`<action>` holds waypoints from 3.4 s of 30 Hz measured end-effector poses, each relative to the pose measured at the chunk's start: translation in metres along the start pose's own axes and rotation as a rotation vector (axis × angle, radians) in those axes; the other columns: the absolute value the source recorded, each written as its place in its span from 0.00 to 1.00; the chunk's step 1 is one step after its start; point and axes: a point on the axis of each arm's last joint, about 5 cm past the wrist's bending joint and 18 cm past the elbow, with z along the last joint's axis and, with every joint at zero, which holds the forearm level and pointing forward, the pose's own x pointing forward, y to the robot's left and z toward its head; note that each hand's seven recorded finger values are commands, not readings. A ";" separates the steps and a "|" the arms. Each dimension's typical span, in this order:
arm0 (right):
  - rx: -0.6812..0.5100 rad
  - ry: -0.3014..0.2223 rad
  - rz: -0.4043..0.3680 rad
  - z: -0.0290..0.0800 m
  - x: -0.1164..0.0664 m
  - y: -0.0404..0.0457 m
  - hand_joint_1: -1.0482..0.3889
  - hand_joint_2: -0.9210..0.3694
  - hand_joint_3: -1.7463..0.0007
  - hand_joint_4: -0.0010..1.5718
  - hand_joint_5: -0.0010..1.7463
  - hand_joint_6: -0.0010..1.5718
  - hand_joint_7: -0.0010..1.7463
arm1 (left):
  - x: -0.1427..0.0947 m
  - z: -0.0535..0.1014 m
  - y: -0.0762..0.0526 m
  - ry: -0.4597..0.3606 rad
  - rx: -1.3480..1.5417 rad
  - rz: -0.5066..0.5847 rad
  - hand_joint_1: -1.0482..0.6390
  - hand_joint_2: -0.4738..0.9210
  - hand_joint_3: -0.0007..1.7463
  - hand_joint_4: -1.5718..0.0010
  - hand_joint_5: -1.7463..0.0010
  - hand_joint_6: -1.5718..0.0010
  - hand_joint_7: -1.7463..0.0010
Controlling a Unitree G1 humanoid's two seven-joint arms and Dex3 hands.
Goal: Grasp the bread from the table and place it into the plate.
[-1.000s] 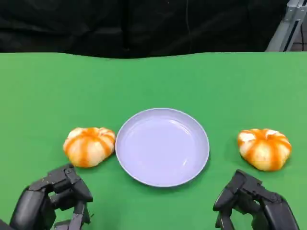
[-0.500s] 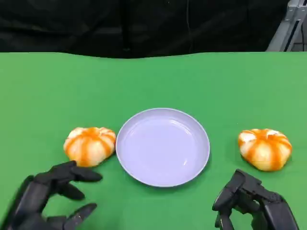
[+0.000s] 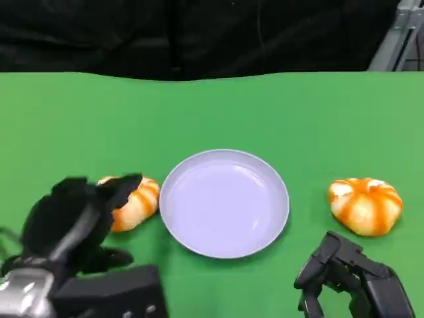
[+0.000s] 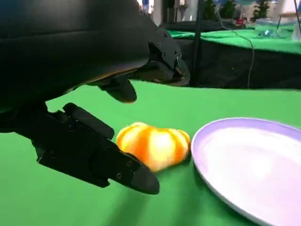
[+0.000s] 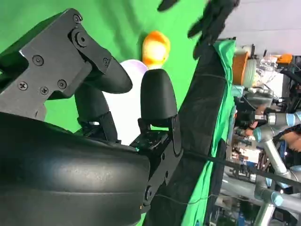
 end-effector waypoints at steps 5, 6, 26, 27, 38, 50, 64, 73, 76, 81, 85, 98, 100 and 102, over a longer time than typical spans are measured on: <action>0.011 0.016 0.001 0.000 -0.002 -0.0009 0.69 0.47 0.17 0.43 1.00 0.43 0.88 | 0.018 0.012 -0.011 0.051 0.083 -0.053 0.29 1.00 0.01 0.95 0.60 0.82 1.00; 0.013 0.018 0.002 0.000 -0.002 -0.0010 0.69 0.46 0.17 0.43 1.00 0.42 0.88 | 0.022 0.012 -0.014 0.067 0.095 -0.071 0.29 1.00 0.01 0.95 0.60 0.82 1.00; 0.008 0.012 0.012 0.002 -0.002 -0.0018 0.70 0.45 0.20 0.42 0.99 0.42 0.86 | 0.074 -0.005 -0.044 0.101 0.190 -0.226 0.45 1.00 0.03 0.51 0.28 0.34 0.93; 0.007 0.012 0.010 0.002 -0.002 -0.0019 0.70 0.45 0.20 0.42 0.99 0.42 0.86 | 0.074 -0.008 -0.045 0.078 0.183 -0.207 0.45 1.00 0.01 0.47 0.11 0.37 0.64; 0.010 0.010 0.010 0.002 -0.001 -0.0024 0.73 0.45 0.19 0.43 1.00 0.42 0.87 | 0.072 -0.018 -0.043 -0.046 0.118 -0.041 0.51 0.97 0.10 0.42 0.00 0.53 0.11; 0.005 0.017 0.006 -0.001 0.000 -0.0021 0.71 0.45 0.20 0.44 0.99 0.43 0.86 | 0.059 -0.019 -0.030 0.018 0.095 0.277 0.52 0.69 0.59 0.43 0.00 0.56 0.00; 0.008 0.012 0.013 -0.001 0.000 -0.0010 0.69 0.44 0.22 0.42 0.99 0.42 0.86 | 0.071 0.033 -0.025 -0.198 -0.104 0.301 0.50 0.55 0.76 0.38 0.00 0.51 0.00; 0.016 0.026 0.012 -0.005 0.001 0.0012 0.69 0.43 0.23 0.42 0.99 0.42 0.85 | 0.079 0.052 -0.031 -0.223 -0.156 0.216 0.52 0.57 0.69 0.39 0.00 0.50 0.01; 0.019 0.022 0.014 -0.006 0.002 0.0015 0.69 0.43 0.23 0.42 0.99 0.43 0.85 | 0.080 0.060 -0.039 -0.232 -0.168 0.173 0.52 0.57 0.68 0.39 0.00 0.50 0.01; 0.012 0.020 0.015 -0.006 0.002 0.0002 0.68 0.43 0.23 0.42 0.98 0.43 0.84 | 0.087 0.068 -0.032 -0.263 -0.150 0.037 0.40 0.95 0.17 0.70 0.38 0.67 0.72; 0.008 0.006 0.020 -0.006 0.003 -0.0004 0.68 0.43 0.23 0.41 0.97 0.43 0.83 | 0.091 0.076 -0.021 -0.275 -0.112 -0.122 0.20 1.00 0.15 0.96 0.56 0.91 0.89; 0.006 0.005 0.017 -0.006 0.003 -0.0012 0.68 0.42 0.24 0.42 0.97 0.44 0.83 | 0.090 0.076 -0.004 -0.225 0.000 -0.379 0.07 1.00 0.17 0.98 0.65 0.95 0.86; 0.006 0.005 0.019 -0.006 0.003 -0.0014 0.68 0.42 0.24 0.42 0.97 0.44 0.83 | 0.089 0.075 0.001 -0.233 -0.009 -0.369 0.14 1.00 0.16 0.89 0.59 0.89 0.83; 0.005 0.006 0.020 -0.006 0.003 -0.0016 0.68 0.42 0.24 0.42 0.97 0.44 0.83 | 0.087 0.070 0.007 -0.248 -0.053 -0.338 0.21 1.00 0.14 0.80 0.53 0.83 0.82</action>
